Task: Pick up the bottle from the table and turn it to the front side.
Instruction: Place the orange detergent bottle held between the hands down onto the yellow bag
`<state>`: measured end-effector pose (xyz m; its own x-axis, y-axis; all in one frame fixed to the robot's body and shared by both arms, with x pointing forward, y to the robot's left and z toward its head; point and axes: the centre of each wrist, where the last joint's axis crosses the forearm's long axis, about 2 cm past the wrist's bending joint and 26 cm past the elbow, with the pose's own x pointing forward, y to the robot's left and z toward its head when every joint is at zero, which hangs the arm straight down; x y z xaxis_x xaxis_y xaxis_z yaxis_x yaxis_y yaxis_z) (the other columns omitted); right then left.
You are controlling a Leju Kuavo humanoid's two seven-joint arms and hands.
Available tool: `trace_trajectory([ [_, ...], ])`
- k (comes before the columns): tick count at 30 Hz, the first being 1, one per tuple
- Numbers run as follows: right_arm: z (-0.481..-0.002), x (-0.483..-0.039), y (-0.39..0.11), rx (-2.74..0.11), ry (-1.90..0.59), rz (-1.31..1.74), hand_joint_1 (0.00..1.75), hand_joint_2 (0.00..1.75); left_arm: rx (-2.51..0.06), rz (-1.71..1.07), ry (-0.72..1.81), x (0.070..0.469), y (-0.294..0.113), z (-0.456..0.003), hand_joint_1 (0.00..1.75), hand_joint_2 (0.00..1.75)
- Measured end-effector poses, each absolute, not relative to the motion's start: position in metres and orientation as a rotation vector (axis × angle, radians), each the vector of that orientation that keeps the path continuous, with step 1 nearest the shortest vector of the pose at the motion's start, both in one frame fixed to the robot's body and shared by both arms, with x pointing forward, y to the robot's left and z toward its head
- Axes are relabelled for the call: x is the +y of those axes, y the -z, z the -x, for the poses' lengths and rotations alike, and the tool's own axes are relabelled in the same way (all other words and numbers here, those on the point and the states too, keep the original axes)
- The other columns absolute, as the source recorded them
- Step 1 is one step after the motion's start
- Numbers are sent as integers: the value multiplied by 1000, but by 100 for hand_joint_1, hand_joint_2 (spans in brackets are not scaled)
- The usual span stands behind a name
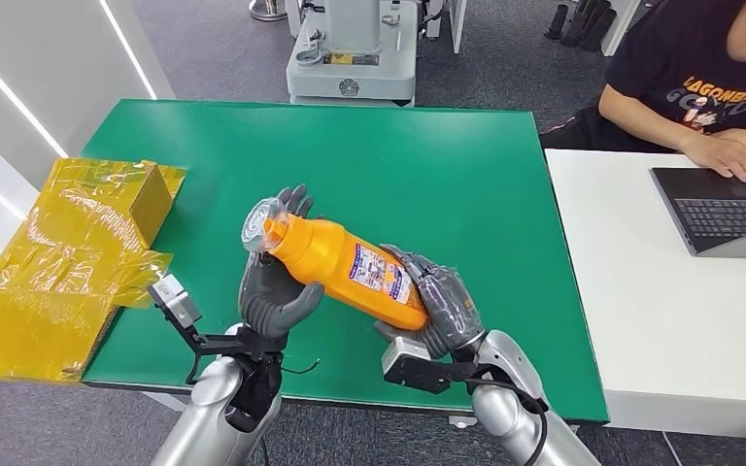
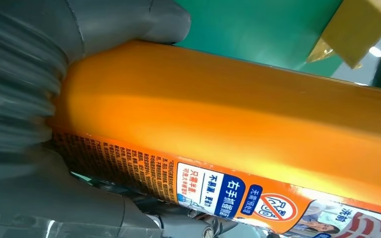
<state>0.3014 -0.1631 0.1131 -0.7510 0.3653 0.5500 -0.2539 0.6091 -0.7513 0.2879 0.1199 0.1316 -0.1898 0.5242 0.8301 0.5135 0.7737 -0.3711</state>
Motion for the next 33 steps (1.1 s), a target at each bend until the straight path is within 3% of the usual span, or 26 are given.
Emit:
trace_trajectory([
  [21, -317, -157, -114, -1985, -1319, 66, 175, 175, -1812, 768, -2, 118, -125, -288, 0, 175],
  [25, -319, -157, -113, -1972, -1322, 68, 175, 175, -1814, 760, 3, 118, -125, -288, 171, 175],
  [33, -321, -158, -110, -1954, -1328, 67, 175, 175, -1818, 759, 27, 119, -125, -288, 175, 175],
])
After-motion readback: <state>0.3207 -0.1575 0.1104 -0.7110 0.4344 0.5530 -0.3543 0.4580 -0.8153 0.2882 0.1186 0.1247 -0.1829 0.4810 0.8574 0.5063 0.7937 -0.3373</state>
